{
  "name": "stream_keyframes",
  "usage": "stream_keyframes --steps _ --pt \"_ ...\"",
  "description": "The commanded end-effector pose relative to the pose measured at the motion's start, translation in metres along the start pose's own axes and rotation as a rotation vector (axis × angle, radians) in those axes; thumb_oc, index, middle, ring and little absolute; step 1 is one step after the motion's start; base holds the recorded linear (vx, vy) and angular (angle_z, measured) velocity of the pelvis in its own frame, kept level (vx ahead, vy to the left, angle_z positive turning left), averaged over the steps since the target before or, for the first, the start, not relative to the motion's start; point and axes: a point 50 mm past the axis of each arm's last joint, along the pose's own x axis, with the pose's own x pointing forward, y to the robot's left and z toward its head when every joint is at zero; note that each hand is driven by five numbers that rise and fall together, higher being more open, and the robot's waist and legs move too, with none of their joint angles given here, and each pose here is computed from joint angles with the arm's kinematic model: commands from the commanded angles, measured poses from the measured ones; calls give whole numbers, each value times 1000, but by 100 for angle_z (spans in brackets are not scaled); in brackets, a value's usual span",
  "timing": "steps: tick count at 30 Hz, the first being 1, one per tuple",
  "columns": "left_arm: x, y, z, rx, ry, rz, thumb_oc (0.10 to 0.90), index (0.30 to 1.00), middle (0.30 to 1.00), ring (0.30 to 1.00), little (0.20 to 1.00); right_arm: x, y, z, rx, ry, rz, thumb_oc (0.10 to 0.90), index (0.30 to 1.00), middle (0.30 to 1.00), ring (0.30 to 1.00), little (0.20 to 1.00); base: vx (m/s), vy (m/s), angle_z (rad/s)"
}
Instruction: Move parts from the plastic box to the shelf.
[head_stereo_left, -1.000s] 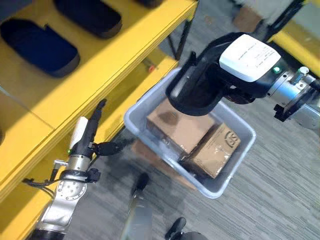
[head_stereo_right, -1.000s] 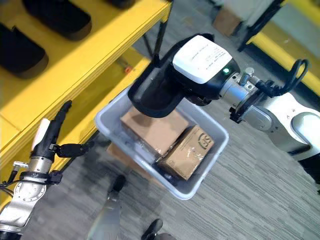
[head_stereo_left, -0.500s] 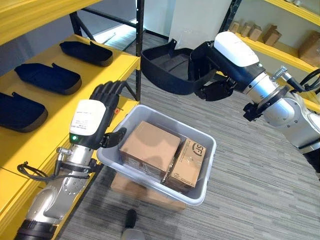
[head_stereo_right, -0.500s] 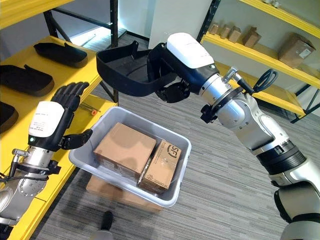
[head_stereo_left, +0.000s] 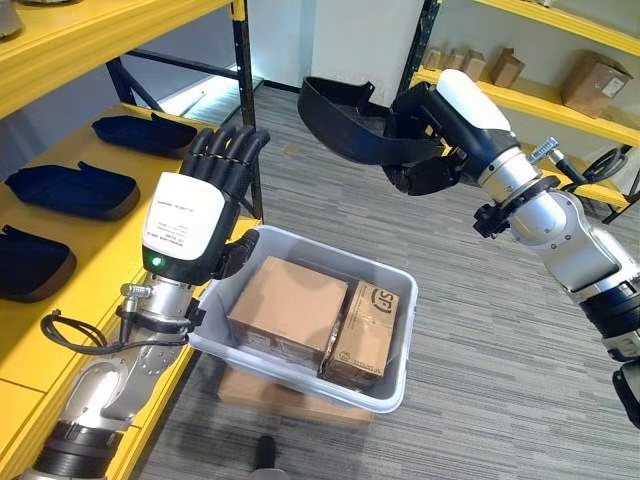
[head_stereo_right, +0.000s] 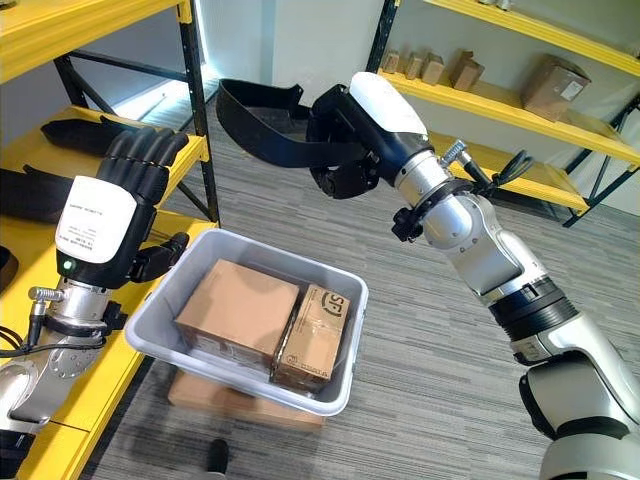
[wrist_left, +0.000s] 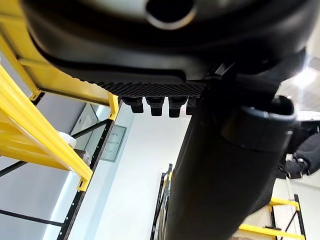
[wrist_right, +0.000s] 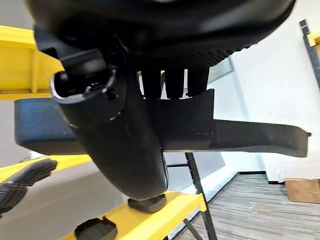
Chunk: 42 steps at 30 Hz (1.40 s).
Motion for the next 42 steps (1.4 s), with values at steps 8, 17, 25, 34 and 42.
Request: stream_keyframes --steps 8,17,25,34,42 --pt "31 36 14 47 -106 289 900 1000 1000 1000 1000 30 -58 33 -2 -133 -278 400 300 300 300 300 8 -3 4" --pt "59 54 22 123 -191 399 900 1000 1000 1000 1000 38 -44 43 -3 -173 -207 400 300 300 300 300 0 0 0" --pt "85 71 42 197 -351 462 900 1000 1000 1000 1000 48 -22 51 -1 -198 -121 400 300 300 300 300 0 0 0" --pt "90 66 64 218 -532 364 900 1000 1000 1000 1000 56 -1 56 -13 -211 -42 400 300 300 300 300 12 12 -7" --pt "75 61 58 214 -517 309 900 1000 1000 1000 1000 54 -4 49 -36 -186 -48 400 300 300 300 300 1 3 -2"
